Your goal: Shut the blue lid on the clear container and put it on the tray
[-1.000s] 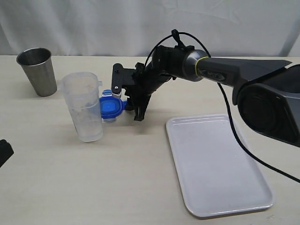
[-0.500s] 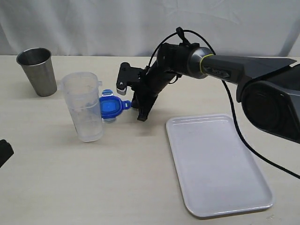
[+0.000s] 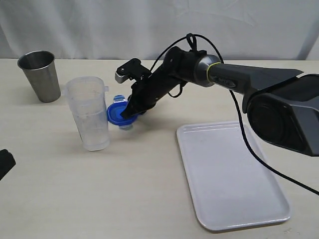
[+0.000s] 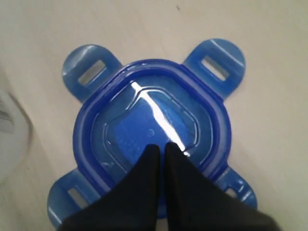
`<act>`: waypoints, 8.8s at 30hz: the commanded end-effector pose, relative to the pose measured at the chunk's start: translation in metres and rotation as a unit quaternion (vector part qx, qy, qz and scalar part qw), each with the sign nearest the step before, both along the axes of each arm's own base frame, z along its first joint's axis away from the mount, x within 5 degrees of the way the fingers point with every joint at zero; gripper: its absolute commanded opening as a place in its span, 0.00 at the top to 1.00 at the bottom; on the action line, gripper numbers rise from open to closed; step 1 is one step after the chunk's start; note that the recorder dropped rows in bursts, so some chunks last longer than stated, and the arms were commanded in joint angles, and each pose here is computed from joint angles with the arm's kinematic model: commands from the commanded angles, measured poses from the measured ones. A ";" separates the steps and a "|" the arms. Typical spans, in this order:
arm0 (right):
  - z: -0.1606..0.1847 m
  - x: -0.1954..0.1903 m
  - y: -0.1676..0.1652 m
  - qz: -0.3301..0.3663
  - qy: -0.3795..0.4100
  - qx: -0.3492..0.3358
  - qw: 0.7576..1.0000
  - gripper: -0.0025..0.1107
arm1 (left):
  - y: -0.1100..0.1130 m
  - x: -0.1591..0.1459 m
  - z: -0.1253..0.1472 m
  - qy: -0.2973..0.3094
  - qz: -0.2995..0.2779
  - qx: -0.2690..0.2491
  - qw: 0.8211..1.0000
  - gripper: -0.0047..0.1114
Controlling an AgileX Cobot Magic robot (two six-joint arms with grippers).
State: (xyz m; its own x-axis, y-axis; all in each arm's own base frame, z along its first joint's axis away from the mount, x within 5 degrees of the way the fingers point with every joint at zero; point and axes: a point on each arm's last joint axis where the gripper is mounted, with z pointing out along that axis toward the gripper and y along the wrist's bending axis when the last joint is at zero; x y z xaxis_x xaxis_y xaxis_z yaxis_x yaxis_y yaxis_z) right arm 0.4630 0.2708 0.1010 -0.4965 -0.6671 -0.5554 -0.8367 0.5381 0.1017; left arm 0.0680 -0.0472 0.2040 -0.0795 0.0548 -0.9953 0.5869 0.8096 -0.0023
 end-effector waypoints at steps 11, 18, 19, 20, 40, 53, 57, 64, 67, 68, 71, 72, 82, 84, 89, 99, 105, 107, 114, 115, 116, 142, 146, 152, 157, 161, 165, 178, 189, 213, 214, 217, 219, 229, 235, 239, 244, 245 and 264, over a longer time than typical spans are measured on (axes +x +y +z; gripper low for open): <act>0.003 -0.021 -0.031 0.066 0.094 -0.176 0.978 0.94 | -0.001 0.000 -0.002 0.008 -0.002 -0.001 1.000 0.96; 0.002 -0.030 -0.034 0.111 0.126 -0.195 0.967 0.94 | -0.001 0.000 -0.002 0.009 -0.005 0.000 1.000 0.96; 0.004 -0.031 -0.032 0.115 0.128 -0.181 0.968 0.94 | -0.001 0.000 -0.002 0.009 -0.005 0.000 1.000 0.96; 0.005 -0.033 -0.030 0.125 0.131 -0.167 0.969 0.94 | -0.001 -0.001 -0.002 0.010 -0.006 0.000 1.000 0.96; 0.075 -0.057 -0.029 0.170 0.092 -0.095 0.977 0.64 | -0.001 -0.001 -0.002 0.011 -0.008 0.000 1.000 0.96; 0.056 -0.135 -0.008 0.200 -0.050 -0.149 0.967 0.53 | -0.002 -0.002 -0.003 0.016 -0.015 0.000 1.000 0.96; 0.039 -0.140 0.008 0.163 -0.078 -0.195 0.964 0.49 | -0.003 -0.002 -0.003 0.017 -0.016 0.000 1.000 0.96; 0.019 -0.131 0.011 0.119 -0.082 -0.233 0.962 0.51 | -0.003 -0.002 -0.003 0.017 -0.016 0.000 1.000 0.96; 0.017 -0.130 0.012 0.116 -0.082 -0.233 0.962 0.63 | -0.003 -0.002 -0.003 0.017 -0.016 0.000 1.000 0.96; 0.016 -0.130 0.012 0.118 -0.084 -0.233 0.962 0.68 | -0.003 -0.002 -0.003 0.017 -0.016 0.000 1.000 0.96; 0.012 -0.129 0.013 0.128 -0.090 -0.232 0.960 0.83 | -0.003 -0.002 -0.003 0.017 -0.016 0.000 1.000 0.96; 0.012 -0.129 0.013 0.132 -0.092 -0.233 0.959 0.88 | -0.003 -0.002 -0.003 0.017 -0.016 0.000 1.000 0.96; 0.049 -0.133 0.009 0.122 -0.103 -0.223 0.962 0.94 | -0.003 -0.002 -0.003 0.017 -0.017 0.000 1.000 0.96; 0.064 -0.134 0.008 0.105 -0.100 -0.200 0.969 0.94 | -0.003 -0.002 -0.003 0.017 -0.017 0.000 1.000 0.96; 0.085 -0.132 -0.006 0.040 -0.026 -0.119 0.992 0.94 | -0.003 -0.002 -0.003 0.018 -0.018 0.000 1.000 0.96; 0.065 -0.138 -0.023 0.088 0.168 -0.016 0.982 0.94 | -0.003 -0.002 -0.004 0.021 -0.018 -0.002 1.000 0.96; 0.036 -0.148 -0.006 0.095 0.144 -0.084 0.981 0.77 | -0.003 -0.002 -0.004 0.022 -0.018 -0.004 1.000 0.96; 0.032 -0.146 -0.006 0.080 0.135 -0.101 0.982 0.69 | -0.003 -0.002 -0.004 0.022 -0.018 -0.004 1.000 0.96; 0.045 -0.147 -0.002 0.095 0.101 -0.095 0.986 0.65 | -0.003 -0.002 -0.004 0.023 -0.018 -0.005 1.000 0.96; 0.048 -0.150 0.000 0.107 0.096 -0.096 0.985 0.65 | -0.003 -0.002 -0.004 0.023 -0.018 -0.005 1.000 0.96; 0.050 -0.154 0.002 0.127 0.095 -0.100 0.982 0.65 | -0.003 -0.002 -0.004 0.023 -0.018 -0.005 1.000 0.96; 0.043 -0.184 0.032 0.162 -0.039 -0.246 0.955 0.94 | -0.003 -0.002 -0.004 0.024 -0.018 -0.007 1.000 0.96; 0.066 -0.187 0.029 0.162 -0.040 -0.229 0.959 0.94 | -0.003 -0.002 -0.004 0.025 -0.018 -0.007 0.999 0.96; 0.103 -0.186 0.016 0.143 -0.017 -0.161 0.976 0.94 | -0.003 -0.002 -0.004 0.027 -0.020 -0.008 0.999 0.96; 0.139 -0.190 0.003 0.127 -0.032 -0.132 0.983 0.94 | -0.003 -0.003 -0.004 0.029 -0.020 -0.009 0.999 0.96; 0.174 -0.206 -0.001 0.149 -0.044 -0.076 0.985 0.94 | -0.003 -0.003 -0.004 0.032 -0.019 -0.012 0.999 0.96; 0.207 -0.220 -0.002 0.175 -0.078 -0.005 0.981 0.94 | -0.004 -0.003 -0.004 0.034 -0.021 -0.012 0.999 0.96; 0.262 -0.191 0.034 0.046 -0.090 0.202 0.974 0.94 | -0.002 -0.002 -0.004 0.031 -0.013 -0.015 0.999 0.96; 0.217 -0.121 0.037 -0.064 0.009 0.199 0.978 0.94 | -0.003 -0.002 -0.004 0.033 -0.015 -0.015 0.999 0.96; 0.211 -0.093 0.011 -0.121 0.038 0.226 0.966 0.94 | -0.003 -0.002 -0.004 0.033 -0.016 -0.015 0.999 0.96; 0.212 -0.093 0.010 -0.124 0.038 0.230 0.965 0.94 | -0.003 -0.002 -0.004 0.033 -0.016 -0.015 0.999 0.96; 0.218 -0.094 0.011 -0.127 0.045 0.250 0.959 0.94 | -0.003 -0.002 -0.004 0.033 -0.016 -0.015 0.999 0.96; 0.223 -0.096 0.012 -0.122 0.047 0.267 0.955 0.94 | -0.003 -0.002 -0.004 0.033 -0.016 -0.015 0.999 0.96; 0.242 -0.110 0.020 -0.086 0.110 0.351 0.926 0.94 | -0.003 -0.002 -0.004 0.039 -0.016 -0.019 0.999 0.96; 0.234 -0.127 0.031 -0.048 0.158 0.324 0.932 0.94 | -0.003 -0.002 -0.004 0.041 -0.015 -0.021 0.999 0.96; 0.226 -0.131 0.036 -0.047 0.163 0.312 0.935 0.94 | -0.003 -0.002 -0.004 0.041 -0.015 -0.021 0.999 0.96; 0.220 -0.129 0.033 -0.066 0.161 0.277 0.945 0.94 | -0.003 -0.002 -0.004 0.041 -0.015 -0.021 0.999 0.96; 0.217 -0.130 0.032 -0.073 0.163 0.260 0.949 0.94 | -0.003 -0.002 -0.004 0.041 -0.015 -0.021 0.999 0.96; 0.202 -0.116 0.019 -0.151 0.110 0.175 0.967 0.94 | -0.003 -0.003 -0.005 0.043 -0.018 -0.021 0.999 0.96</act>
